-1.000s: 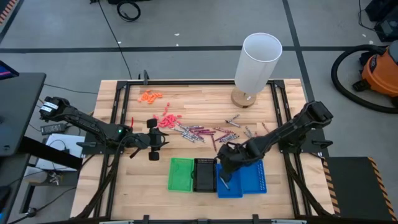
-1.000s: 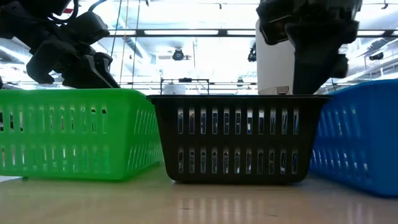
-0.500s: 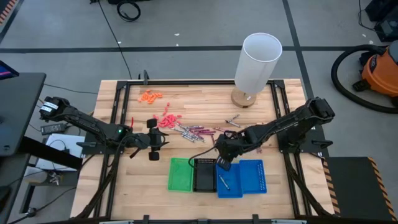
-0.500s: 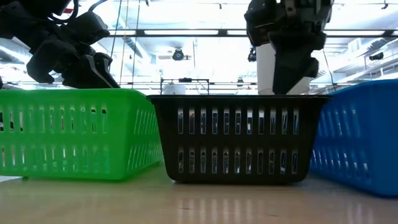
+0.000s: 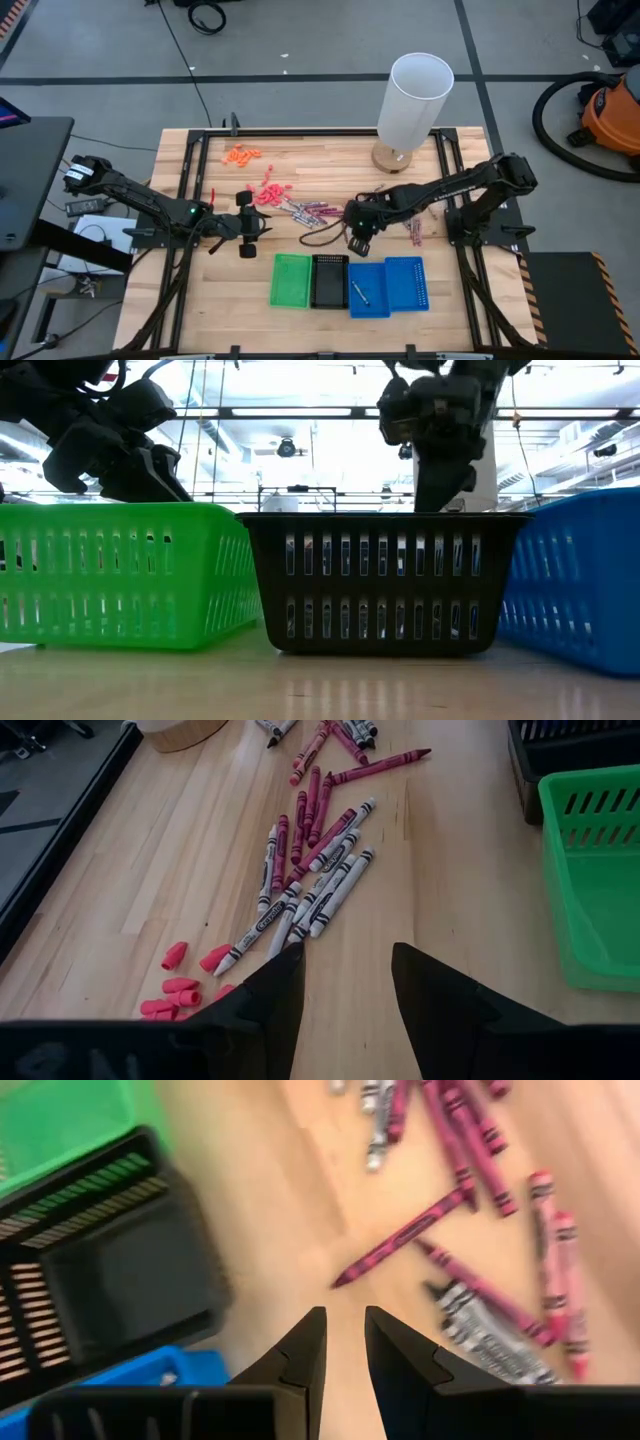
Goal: Sort crayons
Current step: Put the black crayon into the left blue bin
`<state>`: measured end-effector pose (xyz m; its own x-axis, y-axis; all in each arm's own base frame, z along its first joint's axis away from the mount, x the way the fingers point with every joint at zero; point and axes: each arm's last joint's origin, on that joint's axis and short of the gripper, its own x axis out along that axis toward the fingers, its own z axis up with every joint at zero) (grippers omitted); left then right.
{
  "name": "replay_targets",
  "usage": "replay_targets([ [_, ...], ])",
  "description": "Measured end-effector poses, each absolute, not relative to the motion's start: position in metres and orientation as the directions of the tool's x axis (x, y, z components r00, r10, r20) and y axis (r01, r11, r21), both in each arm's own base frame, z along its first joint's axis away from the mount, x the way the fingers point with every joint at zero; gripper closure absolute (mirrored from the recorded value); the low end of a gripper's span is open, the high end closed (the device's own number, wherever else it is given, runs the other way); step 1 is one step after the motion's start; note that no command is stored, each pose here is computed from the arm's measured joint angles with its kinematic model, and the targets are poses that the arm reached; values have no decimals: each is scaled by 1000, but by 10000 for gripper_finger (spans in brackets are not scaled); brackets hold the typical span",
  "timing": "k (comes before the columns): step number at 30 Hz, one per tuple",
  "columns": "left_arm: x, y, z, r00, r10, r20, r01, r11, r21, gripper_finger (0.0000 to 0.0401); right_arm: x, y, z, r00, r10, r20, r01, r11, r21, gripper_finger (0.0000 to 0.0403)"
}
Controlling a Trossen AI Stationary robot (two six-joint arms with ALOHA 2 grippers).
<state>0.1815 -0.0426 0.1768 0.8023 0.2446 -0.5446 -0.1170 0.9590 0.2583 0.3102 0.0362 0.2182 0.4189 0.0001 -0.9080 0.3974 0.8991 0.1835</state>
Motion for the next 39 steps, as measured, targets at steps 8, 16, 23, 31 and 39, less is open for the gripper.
replay_targets([
  [8,182,-43,177,802,245,-545,-117,959,258,239,300,2,214,289,-105,-952,430,902,31,323],
  [16,182,-43,177,802,245,-545,-115,958,261,239,294,-30,213,221,-210,-953,385,916,-112,323],
  [23,182,-43,177,802,245,-545,-113,958,263,239,290,-47,211,194,-222,-956,103,973,-205,324],
  [31,182,-43,177,802,245,-545,-113,958,263,239,276,-67,195,107,-273,-956,-56,958,-280,317],
  [39,182,-43,177,802,244,-544,-113,958,263,239,274,-84,183,65,-264,-962,-19,964,-265,271],
])
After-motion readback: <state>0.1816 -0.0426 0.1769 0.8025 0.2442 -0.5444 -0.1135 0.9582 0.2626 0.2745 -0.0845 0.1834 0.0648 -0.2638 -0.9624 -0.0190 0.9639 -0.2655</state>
